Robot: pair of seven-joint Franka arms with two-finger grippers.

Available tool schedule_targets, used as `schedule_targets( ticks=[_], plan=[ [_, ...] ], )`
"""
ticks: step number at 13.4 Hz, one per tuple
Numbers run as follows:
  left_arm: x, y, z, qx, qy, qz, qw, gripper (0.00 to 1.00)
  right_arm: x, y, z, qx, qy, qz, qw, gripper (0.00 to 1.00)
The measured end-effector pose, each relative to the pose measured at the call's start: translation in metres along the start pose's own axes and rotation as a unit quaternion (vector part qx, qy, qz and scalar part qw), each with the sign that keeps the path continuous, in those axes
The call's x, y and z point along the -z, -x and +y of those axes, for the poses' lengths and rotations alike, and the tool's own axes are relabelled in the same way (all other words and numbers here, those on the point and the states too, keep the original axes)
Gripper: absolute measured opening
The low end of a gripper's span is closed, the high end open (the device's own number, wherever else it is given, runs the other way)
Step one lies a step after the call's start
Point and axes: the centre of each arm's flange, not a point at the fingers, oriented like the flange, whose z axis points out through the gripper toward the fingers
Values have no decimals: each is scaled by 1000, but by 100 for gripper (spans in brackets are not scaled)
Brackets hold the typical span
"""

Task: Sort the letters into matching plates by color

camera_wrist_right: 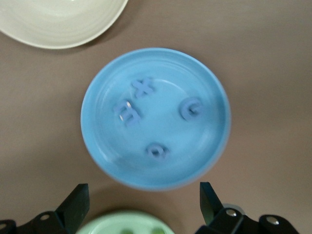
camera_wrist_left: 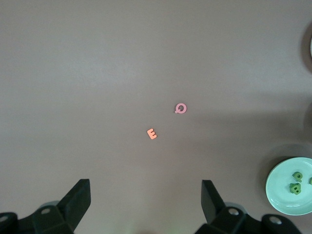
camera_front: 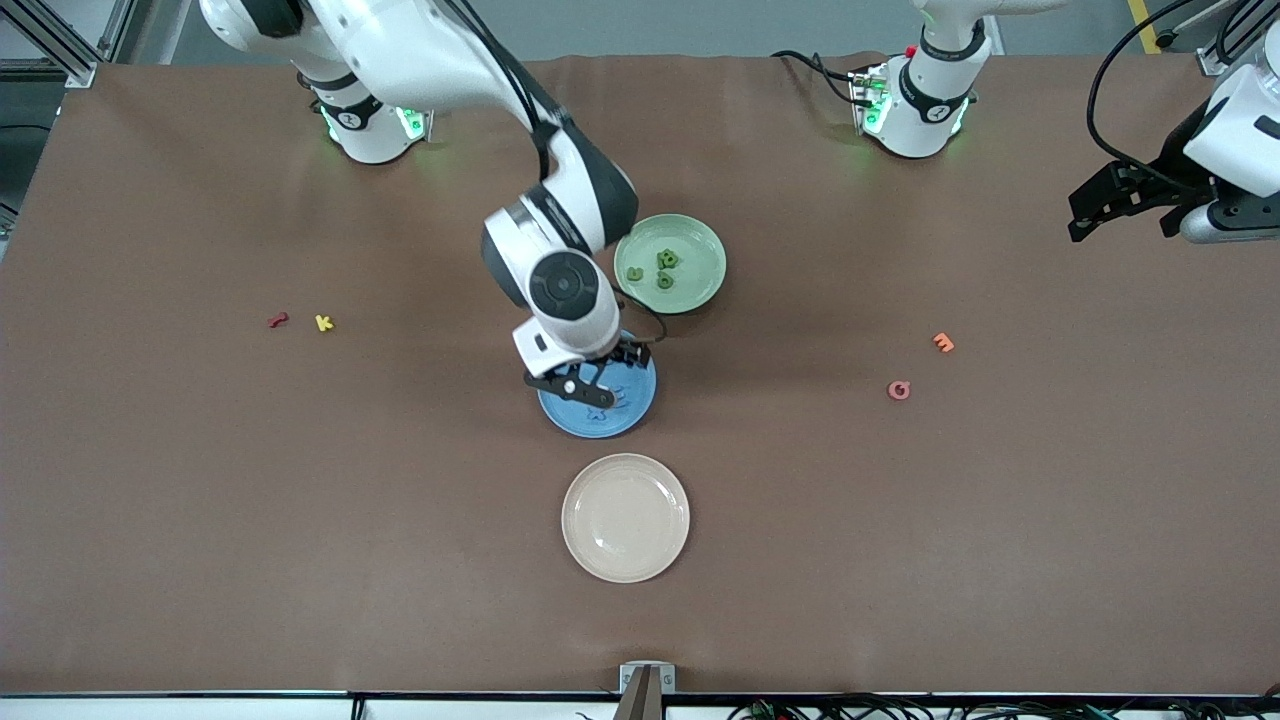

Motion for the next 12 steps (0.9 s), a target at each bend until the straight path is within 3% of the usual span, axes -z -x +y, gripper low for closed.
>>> schedule_targets(
  ticks=[3,5,8,12],
  plan=[
    [1,1,0,0,0,1,1000,100,119,17,65,24,-15,-11,1000,100],
    [4,2,-1,1,0,4,1000,100,166,10,132,53,-36,-7,998,100],
    [6,3,-2,2,0,6,1000,100,196,-14,235,84,-35,1,996,100],
    [7,3,-3,3,0,6,1000,100,222,-75,369,126,-46,26,991,100]
  ],
)
